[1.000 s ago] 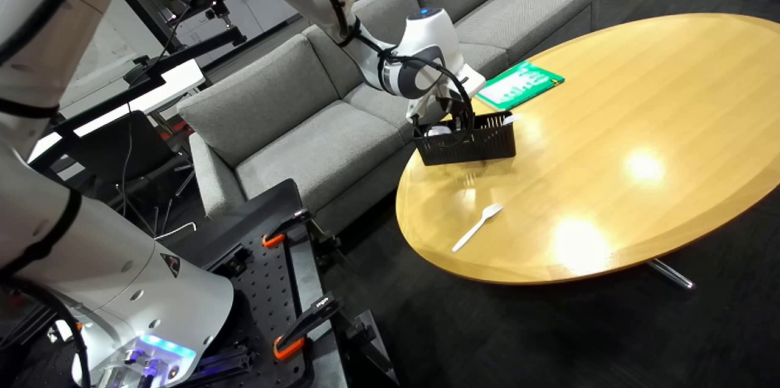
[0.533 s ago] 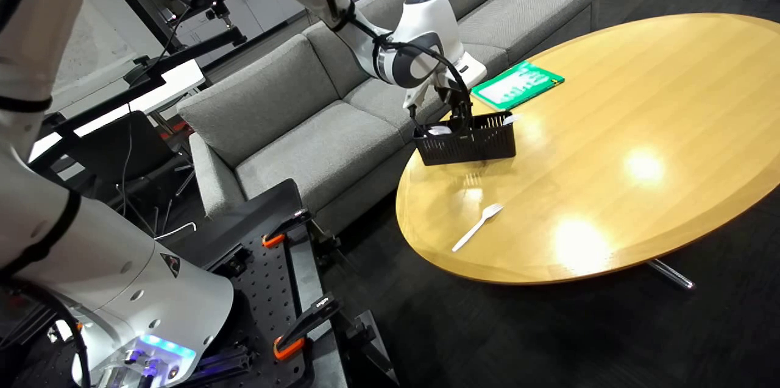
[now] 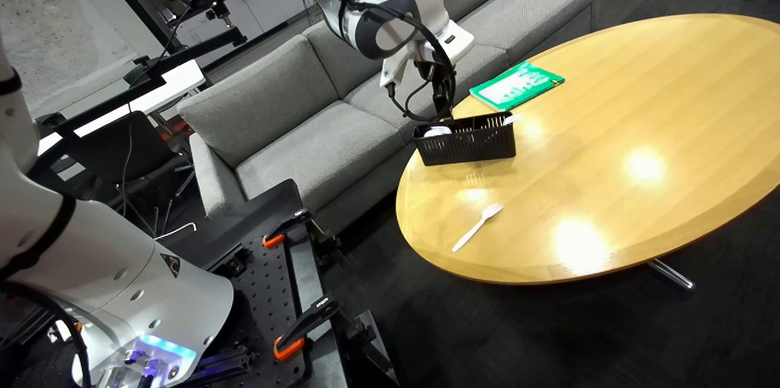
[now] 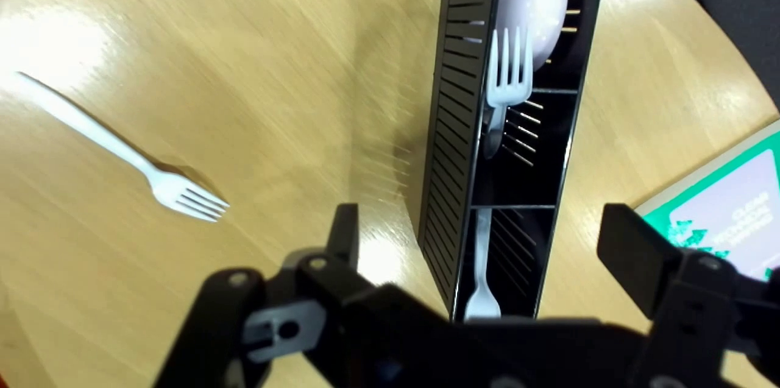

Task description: Move the utensil holder to the left

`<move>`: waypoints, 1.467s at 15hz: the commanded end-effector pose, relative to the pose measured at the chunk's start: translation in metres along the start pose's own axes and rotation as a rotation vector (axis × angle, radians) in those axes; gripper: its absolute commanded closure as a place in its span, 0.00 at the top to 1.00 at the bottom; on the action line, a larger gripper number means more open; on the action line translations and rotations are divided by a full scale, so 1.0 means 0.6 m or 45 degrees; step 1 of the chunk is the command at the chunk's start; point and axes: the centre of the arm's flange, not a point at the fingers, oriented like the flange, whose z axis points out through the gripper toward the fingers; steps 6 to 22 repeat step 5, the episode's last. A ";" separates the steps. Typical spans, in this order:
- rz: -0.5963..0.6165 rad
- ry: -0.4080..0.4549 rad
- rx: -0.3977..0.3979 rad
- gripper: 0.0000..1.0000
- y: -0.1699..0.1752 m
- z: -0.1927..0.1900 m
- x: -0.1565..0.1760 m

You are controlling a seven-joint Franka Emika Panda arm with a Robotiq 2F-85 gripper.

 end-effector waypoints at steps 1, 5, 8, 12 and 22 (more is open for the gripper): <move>-0.050 -0.038 0.043 1.00 0.043 -0.070 -0.027; -0.075 -0.048 0.080 1.00 0.055 -0.095 -0.033; -0.075 -0.048 0.080 1.00 0.055 -0.095 -0.033; -0.075 -0.048 0.080 1.00 0.055 -0.095 -0.033; -0.075 -0.048 0.080 1.00 0.055 -0.095 -0.033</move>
